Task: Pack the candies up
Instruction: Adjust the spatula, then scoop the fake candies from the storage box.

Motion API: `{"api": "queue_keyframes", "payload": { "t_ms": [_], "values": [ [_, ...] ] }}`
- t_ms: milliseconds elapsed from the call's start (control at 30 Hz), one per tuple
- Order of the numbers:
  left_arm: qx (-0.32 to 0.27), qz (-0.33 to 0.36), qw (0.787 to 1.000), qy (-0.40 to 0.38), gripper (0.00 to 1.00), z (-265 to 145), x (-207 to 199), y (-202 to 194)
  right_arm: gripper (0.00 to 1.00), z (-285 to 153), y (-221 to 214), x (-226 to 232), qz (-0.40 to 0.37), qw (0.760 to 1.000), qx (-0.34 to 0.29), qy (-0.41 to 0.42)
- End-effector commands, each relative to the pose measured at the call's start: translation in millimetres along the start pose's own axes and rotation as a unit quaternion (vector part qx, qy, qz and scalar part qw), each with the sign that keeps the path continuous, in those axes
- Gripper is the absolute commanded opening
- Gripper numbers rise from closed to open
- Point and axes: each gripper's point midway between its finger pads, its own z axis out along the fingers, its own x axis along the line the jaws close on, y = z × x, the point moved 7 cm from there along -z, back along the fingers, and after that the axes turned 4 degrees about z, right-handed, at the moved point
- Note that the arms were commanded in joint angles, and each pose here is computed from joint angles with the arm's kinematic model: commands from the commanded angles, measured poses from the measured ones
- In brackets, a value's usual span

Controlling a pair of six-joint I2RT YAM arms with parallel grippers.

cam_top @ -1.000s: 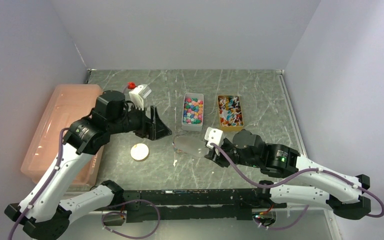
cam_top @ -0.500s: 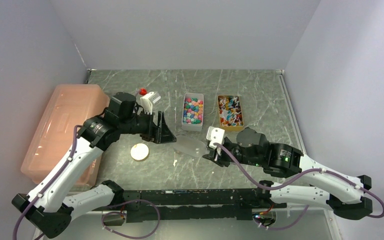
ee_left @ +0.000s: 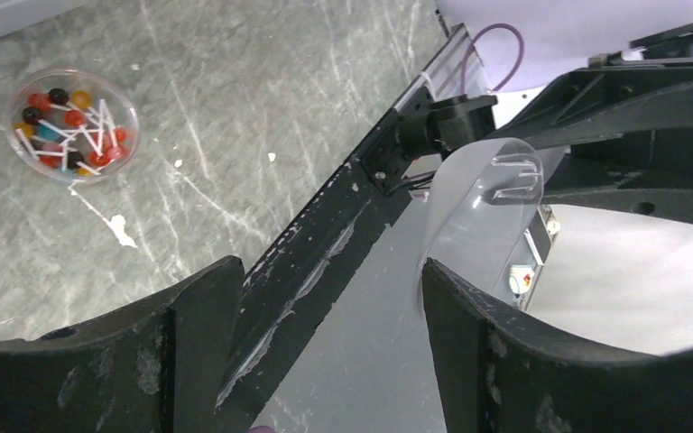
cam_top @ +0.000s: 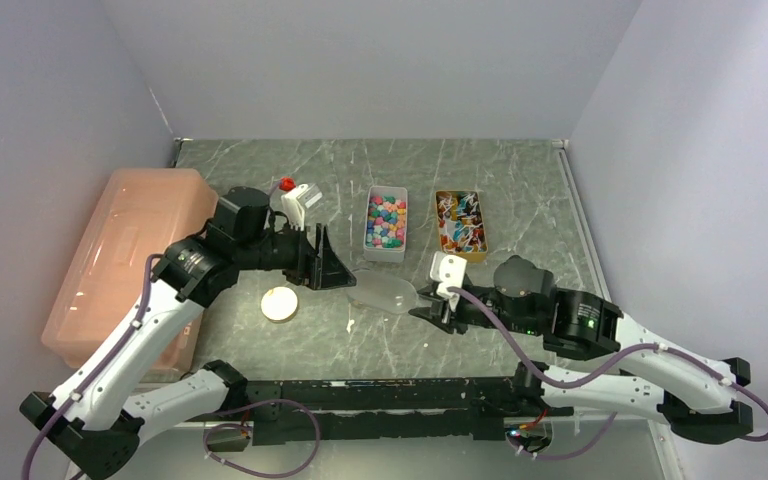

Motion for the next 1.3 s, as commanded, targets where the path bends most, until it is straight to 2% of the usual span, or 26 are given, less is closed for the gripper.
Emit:
{"api": "queue_keyframes", "payload": {
  "t_ms": [0, 133, 400, 600, 800, 1033, 1267],
  "values": [
    [0.004, -0.001, 1.0, 0.019, 0.76, 1, 8, -7, 0.0, -23, 48, 1, -0.004, 0.99, -0.139, 0.007],
    [-0.001, 0.002, 1.0, 0.012, 0.77, 0, 5, -4, 0.0, -21, 44, 1, 0.002, 0.992, -0.124, 0.006],
    [-0.015, 0.014, 1.0, 0.011, 0.78, -3, 2, 2, 0.0, -7, 28, -3, 0.009, 0.999, -0.05, -0.015],
    [-0.066, 0.027, 0.996, 0.046, 0.8, -18, -3, 14, 0.0, 3, 12, -6, 0.013, 0.999, -0.002, -0.029],
    [-0.141, 0.049, 0.979, 0.136, 0.82, -47, 1, 24, 0.0, 12, 0, -15, 0.014, 0.996, 0.048, -0.068],
    [-0.185, 0.072, 0.955, 0.221, 0.83, -77, 12, 16, 0.0, 27, -2, -47, 0.054, 0.987, 0.117, -0.1],
    [-0.159, 0.072, 0.949, 0.265, 0.82, -68, 41, -13, 0.0, 45, 3, -94, 0.152, 0.955, 0.221, -0.123]
  ]
}}
